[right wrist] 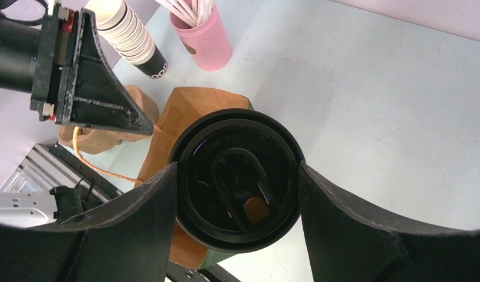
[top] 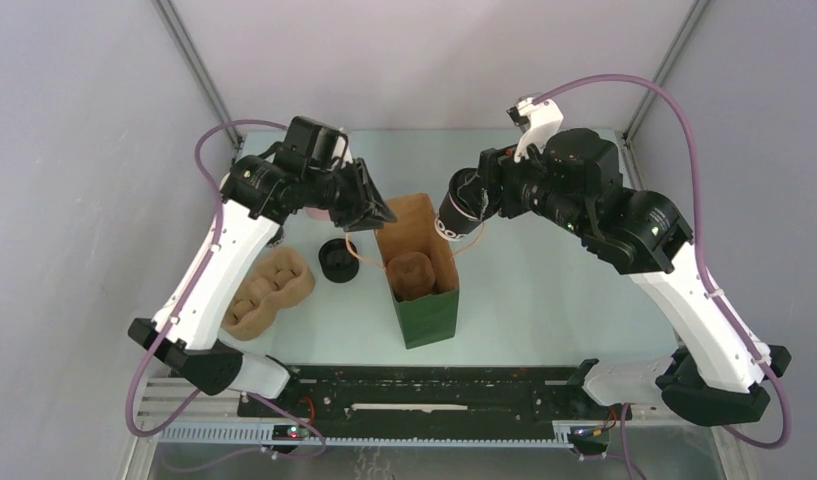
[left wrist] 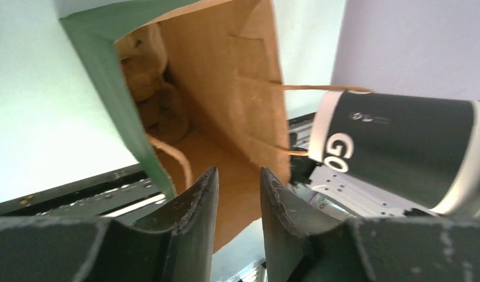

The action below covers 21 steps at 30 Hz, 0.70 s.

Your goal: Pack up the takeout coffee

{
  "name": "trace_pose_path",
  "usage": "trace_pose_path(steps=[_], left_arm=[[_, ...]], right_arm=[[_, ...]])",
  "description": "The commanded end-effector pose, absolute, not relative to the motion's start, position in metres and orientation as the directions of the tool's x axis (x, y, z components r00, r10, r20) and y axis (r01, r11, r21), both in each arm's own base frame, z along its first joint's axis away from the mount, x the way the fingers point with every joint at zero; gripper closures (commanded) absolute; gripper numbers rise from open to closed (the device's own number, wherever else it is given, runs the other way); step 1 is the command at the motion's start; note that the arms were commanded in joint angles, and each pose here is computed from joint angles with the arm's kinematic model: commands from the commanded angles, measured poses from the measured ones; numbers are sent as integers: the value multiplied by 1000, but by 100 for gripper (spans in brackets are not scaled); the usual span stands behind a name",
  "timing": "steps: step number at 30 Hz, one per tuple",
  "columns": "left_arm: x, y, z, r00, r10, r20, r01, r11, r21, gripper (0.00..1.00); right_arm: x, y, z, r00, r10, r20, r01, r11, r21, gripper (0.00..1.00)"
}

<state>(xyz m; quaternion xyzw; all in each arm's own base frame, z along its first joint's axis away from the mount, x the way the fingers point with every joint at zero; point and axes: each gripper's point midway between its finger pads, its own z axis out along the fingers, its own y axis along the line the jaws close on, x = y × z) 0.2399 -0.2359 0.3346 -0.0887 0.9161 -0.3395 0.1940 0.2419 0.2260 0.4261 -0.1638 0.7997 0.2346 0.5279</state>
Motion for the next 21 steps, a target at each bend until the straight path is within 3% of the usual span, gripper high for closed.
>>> trace_pose_path(steps=[1,9,21], left_arm=[[215,-204,317,-912,-224,-343,-3,840,-542,63],[208,-190,299,-911,-242,-335,-46,865,-500,65],[235,-208,291,-891,-294,-346,-57,828,-557,49]], right_arm=[[243,239,445,-356,26,-934,-535,813,227,67],[242,257,443,-364,1,-931,-566,794,222,67],[240,268,443,-361,-36,-932,-581,790,195,67]])
